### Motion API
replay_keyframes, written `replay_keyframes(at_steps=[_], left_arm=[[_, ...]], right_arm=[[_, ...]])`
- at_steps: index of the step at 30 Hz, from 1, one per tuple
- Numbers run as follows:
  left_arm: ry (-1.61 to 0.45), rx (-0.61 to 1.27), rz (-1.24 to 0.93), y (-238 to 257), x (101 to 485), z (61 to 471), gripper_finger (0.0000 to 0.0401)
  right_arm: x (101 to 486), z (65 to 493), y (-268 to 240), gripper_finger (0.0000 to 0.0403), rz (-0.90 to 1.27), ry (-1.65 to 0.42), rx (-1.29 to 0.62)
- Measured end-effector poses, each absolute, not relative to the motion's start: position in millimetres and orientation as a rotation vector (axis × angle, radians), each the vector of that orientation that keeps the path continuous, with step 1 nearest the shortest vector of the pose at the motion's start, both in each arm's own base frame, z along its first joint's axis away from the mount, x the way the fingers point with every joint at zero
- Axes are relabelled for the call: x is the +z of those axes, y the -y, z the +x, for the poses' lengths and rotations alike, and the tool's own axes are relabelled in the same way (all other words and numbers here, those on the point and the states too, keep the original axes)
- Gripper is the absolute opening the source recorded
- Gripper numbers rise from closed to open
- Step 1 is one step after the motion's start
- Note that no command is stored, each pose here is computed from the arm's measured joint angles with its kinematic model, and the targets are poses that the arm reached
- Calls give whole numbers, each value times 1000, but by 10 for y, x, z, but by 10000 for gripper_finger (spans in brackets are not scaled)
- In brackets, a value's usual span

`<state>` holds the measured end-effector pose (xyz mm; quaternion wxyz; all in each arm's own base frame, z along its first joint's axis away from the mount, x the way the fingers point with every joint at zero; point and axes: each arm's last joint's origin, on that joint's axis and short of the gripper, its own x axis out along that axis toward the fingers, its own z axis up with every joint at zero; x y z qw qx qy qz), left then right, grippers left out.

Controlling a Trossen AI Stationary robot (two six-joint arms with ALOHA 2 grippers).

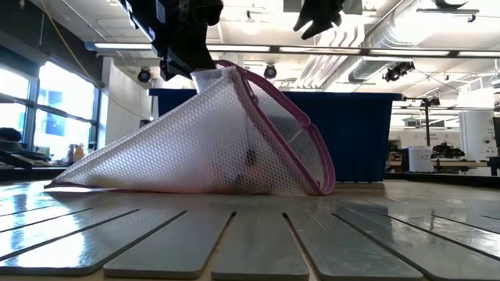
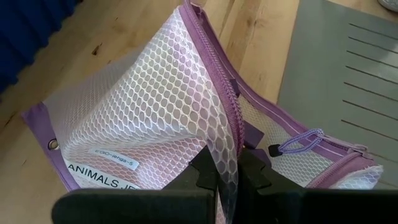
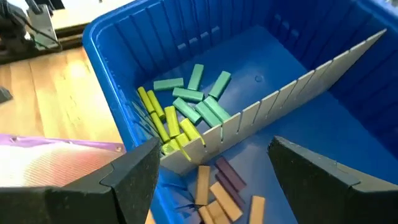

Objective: Sort blocks

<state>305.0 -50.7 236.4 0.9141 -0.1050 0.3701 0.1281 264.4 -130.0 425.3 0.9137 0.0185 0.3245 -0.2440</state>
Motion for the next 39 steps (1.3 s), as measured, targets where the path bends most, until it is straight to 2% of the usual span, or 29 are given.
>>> replay_keyframes(at_steps=[19, 26, 31, 39], left_arm=[[-769, 239, -200, 526, 2363, 3048, 0], [-771, 232, -185, 530, 2363, 3047, 0], [-773, 222, -166, 531, 2363, 3047, 0], [-773, 220, -167, 532, 2363, 3047, 0]], right_arm=[[4257, 2644, 1299, 286, -272, -743, -386], [4561, 2545, 1020, 286, -282, -747, -368], [4670, 2418, 688, 286, -184, -798, -301], [4414, 2341, -22, 286, 42, -919, -251]])
